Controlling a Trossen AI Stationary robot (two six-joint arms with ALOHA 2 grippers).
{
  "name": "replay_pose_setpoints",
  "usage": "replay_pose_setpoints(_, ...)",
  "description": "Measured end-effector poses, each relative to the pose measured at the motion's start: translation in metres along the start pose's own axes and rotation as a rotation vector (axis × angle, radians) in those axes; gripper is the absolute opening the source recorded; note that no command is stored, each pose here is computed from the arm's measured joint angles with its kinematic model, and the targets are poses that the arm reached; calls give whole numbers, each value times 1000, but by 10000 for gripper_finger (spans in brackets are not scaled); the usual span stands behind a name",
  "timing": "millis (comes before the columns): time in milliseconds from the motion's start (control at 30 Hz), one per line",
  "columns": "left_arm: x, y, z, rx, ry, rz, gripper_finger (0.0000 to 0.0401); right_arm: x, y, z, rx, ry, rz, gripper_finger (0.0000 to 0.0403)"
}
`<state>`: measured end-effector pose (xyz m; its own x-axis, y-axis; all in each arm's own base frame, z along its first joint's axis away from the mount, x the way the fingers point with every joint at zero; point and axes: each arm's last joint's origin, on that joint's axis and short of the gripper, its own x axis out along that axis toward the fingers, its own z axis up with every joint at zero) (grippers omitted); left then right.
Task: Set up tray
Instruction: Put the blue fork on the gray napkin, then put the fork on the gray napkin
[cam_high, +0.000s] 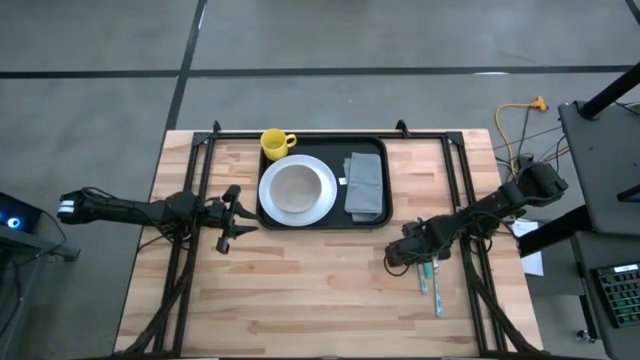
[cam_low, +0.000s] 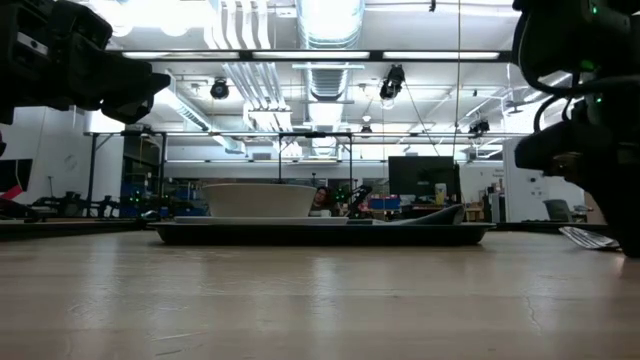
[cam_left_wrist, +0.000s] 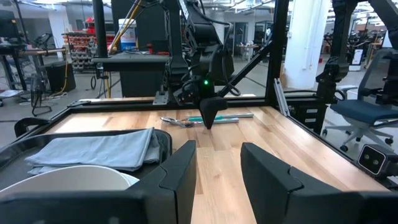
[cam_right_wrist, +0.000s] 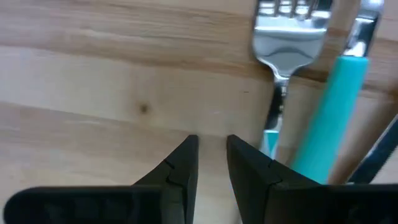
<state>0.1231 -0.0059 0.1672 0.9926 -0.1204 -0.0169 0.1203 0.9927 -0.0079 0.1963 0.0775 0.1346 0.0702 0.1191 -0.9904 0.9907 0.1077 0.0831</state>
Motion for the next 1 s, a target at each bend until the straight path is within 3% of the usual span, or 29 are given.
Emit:
replay_pose_setpoints(433,0,0,0,0,0,0,108,-7,10,-3,-42,0,48,75)
replay_pose_setpoints(1000,0,0,0,0,1,0,108,-14,2,0,-30,-41,17,74)
